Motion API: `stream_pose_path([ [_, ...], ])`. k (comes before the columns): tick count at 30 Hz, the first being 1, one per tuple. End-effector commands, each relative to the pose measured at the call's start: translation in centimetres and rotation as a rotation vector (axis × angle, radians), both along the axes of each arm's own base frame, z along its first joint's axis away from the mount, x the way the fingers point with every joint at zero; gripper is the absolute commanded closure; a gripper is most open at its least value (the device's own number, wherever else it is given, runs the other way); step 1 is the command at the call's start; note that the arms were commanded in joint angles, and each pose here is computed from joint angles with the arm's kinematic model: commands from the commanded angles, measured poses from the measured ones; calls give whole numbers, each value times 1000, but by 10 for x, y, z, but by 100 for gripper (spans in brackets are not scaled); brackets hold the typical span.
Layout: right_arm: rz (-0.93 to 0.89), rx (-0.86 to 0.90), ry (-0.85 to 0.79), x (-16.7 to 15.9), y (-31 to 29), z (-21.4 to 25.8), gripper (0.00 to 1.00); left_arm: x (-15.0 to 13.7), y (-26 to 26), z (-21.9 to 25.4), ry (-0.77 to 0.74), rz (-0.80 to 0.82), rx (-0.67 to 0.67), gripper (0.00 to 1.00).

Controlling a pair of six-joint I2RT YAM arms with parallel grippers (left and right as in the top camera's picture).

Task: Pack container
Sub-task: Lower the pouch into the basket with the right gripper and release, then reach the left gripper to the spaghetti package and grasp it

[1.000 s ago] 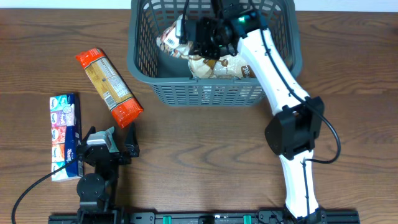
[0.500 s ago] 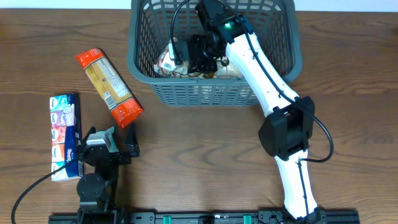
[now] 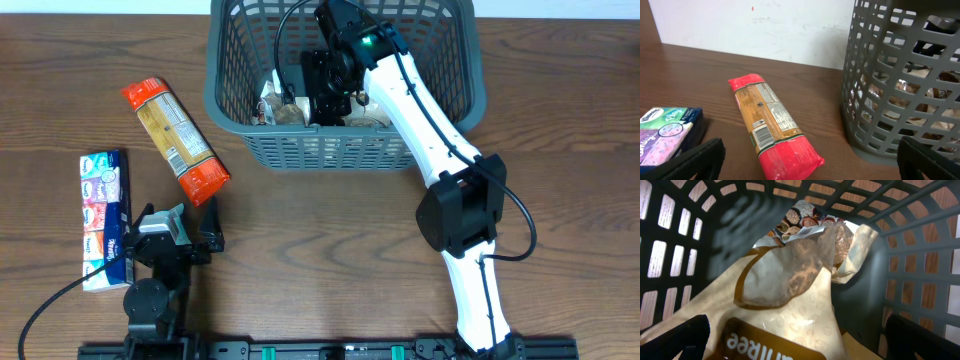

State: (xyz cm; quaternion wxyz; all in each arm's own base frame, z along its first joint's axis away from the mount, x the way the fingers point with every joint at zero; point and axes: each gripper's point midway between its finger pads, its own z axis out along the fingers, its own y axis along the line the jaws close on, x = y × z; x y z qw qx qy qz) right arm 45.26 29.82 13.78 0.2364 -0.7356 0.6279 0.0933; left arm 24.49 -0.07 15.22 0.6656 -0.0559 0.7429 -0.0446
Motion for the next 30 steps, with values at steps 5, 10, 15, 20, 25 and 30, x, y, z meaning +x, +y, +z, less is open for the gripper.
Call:
stream_pose_path([
  [5,-287,211,-78,21,-8,113,1,-1,4,-17,53,26,-3,1],
  [10,-468,373,-202,18,-65,226,1,-1,4,-17,53,26,-3,1],
  [15,-778,533,-266,18,-161,299,1,-1,5,-16,52,34,-42,1],
  [20,-1143,620,-234,14,-275,314,1,-11,16,16,90,108,-101,2],
  [25,-1371,571,-121,4,-346,278,1,-19,23,62,239,141,-26,1],
  [30,-1463,485,39,1,-366,225,1,8,25,115,376,169,-41,2],
])
